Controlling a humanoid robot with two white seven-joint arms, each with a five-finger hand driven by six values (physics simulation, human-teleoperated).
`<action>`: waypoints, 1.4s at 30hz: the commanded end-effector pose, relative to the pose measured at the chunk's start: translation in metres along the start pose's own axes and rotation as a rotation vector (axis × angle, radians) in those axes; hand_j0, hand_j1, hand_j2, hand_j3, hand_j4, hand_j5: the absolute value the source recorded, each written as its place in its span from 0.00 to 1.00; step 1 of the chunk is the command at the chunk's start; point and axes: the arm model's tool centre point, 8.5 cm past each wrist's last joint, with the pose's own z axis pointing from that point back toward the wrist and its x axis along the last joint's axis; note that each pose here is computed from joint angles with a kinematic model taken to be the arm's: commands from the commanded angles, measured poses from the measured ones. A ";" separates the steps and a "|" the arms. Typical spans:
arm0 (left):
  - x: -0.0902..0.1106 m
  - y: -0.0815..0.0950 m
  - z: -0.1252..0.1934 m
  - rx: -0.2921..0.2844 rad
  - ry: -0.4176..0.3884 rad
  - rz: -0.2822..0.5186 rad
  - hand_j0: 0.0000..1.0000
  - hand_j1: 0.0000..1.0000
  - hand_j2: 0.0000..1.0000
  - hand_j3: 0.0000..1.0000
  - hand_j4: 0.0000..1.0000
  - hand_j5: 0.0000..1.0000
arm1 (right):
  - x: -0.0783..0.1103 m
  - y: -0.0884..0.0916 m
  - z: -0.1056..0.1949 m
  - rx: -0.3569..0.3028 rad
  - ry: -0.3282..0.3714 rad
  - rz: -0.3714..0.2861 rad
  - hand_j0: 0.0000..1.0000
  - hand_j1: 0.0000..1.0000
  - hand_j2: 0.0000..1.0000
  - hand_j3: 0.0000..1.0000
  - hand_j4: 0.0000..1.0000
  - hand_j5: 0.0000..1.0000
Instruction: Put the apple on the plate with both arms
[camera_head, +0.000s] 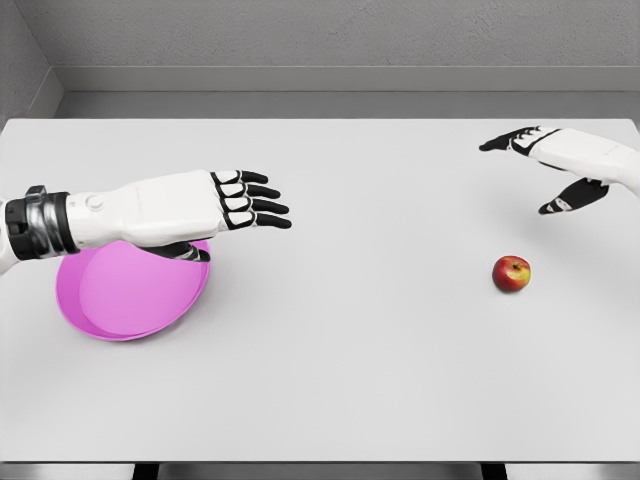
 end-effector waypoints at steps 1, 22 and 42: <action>0.000 0.001 0.000 0.004 0.001 0.005 1.00 1.00 1.00 1.00 1.00 1.00 | -0.001 -0.001 0.002 -0.002 0.005 -0.005 1.00 1.00 1.00 1.00 1.00 1.00; 0.000 -0.001 0.000 0.003 0.000 0.008 1.00 1.00 1.00 1.00 1.00 1.00 | 0.005 -0.018 0.018 -0.036 0.005 0.048 1.00 1.00 1.00 1.00 1.00 1.00; 0.000 -0.002 -0.001 0.003 -0.001 0.011 1.00 1.00 1.00 1.00 1.00 1.00 | 0.006 0.046 0.024 0.165 0.011 0.010 1.00 1.00 1.00 1.00 1.00 1.00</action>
